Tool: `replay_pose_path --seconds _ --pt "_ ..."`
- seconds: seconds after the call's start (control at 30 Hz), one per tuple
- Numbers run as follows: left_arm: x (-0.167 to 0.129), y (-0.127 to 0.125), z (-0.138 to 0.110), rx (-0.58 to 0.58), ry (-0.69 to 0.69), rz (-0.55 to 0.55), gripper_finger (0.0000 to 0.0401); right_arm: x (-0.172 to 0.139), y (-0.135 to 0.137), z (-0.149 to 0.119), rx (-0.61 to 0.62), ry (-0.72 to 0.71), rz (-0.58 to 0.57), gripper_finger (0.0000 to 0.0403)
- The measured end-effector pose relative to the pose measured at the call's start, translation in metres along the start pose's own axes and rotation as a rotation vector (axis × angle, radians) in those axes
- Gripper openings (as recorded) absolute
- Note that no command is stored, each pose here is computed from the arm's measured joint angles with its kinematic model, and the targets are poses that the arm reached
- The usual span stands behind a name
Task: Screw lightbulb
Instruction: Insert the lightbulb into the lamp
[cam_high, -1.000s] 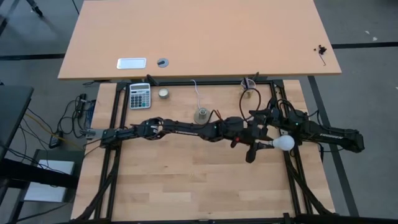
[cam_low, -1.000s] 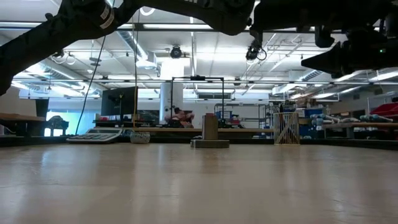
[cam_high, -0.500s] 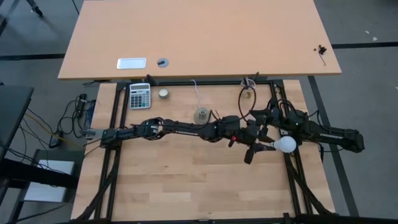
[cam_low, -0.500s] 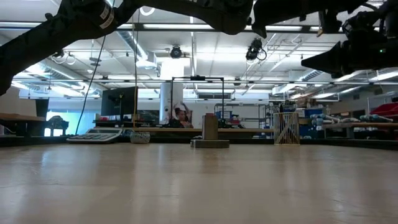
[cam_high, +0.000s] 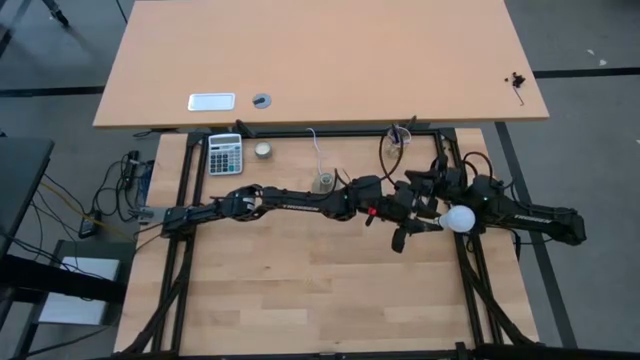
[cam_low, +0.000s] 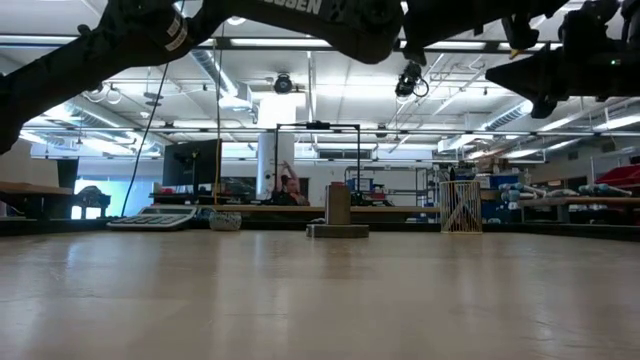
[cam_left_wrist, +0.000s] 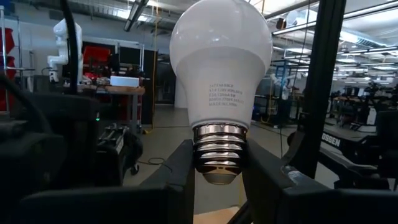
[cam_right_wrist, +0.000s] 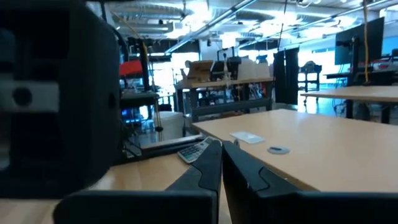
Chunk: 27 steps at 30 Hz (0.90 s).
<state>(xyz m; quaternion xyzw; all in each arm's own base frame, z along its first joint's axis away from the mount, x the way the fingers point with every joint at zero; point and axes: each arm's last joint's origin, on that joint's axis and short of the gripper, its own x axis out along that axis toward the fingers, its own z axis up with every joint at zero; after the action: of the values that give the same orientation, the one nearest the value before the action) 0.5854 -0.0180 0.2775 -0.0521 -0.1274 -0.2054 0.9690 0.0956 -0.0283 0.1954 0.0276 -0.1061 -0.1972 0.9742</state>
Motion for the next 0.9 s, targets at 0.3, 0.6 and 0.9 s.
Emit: replay_pose_path --seconds 0.3,0.6,0.9 --pt "-0.001 0.002 0.000 -0.015 0.048 -0.012 0.0094 0.000 0.000 0.000 0.022 0.002 -0.009 0.0050" --pt "-0.004 -0.001 0.022 0.077 0.137 0.028 0.0094 0.000 -0.001 -0.001 0.006 0.007 -0.022 0.0071" --pt "-0.006 0.000 0.022 0.100 0.199 0.077 0.0094 0.000 -0.001 -0.003 0.005 0.032 -0.023 0.0069"
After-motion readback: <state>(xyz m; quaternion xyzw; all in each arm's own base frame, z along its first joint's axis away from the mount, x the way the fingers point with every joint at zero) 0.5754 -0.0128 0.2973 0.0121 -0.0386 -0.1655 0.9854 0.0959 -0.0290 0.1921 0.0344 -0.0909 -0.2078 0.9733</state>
